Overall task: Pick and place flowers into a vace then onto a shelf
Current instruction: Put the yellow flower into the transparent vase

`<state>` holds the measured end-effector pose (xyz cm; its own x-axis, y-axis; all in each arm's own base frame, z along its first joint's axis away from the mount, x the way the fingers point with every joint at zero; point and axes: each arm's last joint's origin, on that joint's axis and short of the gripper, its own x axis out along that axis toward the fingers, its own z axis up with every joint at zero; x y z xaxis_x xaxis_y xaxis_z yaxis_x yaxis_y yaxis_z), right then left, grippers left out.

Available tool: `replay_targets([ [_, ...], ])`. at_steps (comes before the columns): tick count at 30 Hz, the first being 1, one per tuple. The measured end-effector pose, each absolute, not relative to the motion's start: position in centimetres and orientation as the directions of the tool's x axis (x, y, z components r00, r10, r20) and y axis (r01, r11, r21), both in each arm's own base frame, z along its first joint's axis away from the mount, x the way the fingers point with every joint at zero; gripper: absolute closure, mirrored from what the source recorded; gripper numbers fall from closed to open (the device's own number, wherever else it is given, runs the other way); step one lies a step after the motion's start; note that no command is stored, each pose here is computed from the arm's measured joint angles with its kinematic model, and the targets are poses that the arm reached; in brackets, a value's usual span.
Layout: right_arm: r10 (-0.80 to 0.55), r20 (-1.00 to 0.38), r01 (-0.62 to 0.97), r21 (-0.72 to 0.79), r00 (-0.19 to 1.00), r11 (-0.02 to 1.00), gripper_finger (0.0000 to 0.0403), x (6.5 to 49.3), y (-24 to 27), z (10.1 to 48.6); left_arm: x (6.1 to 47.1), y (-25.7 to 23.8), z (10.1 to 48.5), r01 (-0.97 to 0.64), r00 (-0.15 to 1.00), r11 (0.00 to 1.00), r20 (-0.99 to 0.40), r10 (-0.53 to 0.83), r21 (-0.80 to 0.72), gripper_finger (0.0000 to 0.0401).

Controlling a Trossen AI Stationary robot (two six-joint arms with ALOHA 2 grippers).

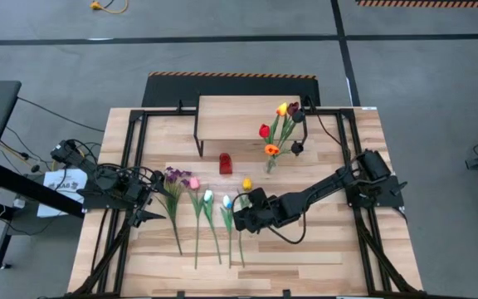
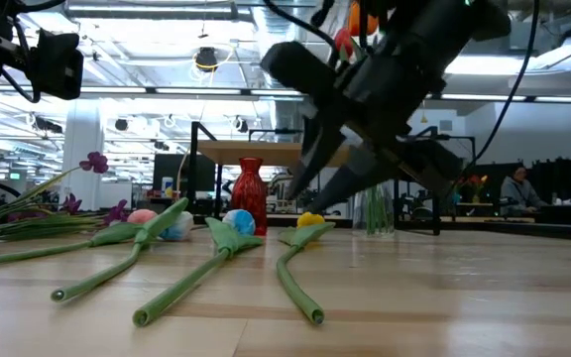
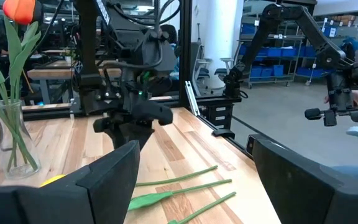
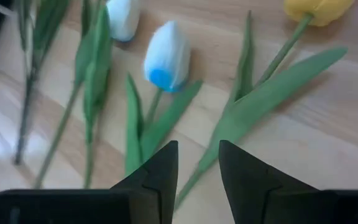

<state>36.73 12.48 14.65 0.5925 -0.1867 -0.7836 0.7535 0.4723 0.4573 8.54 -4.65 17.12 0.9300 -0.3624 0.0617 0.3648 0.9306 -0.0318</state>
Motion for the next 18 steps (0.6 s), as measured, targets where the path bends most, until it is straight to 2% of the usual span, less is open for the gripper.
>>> replay_targets([
  [18,-0.206,-0.802,0.780,0.429,0.561,0.456,0.0295,36.68,11.96,14.30,8.54,-4.64,17.13,0.362,0.930,0.932,0.062,-0.361,-0.004,0.0099],
])
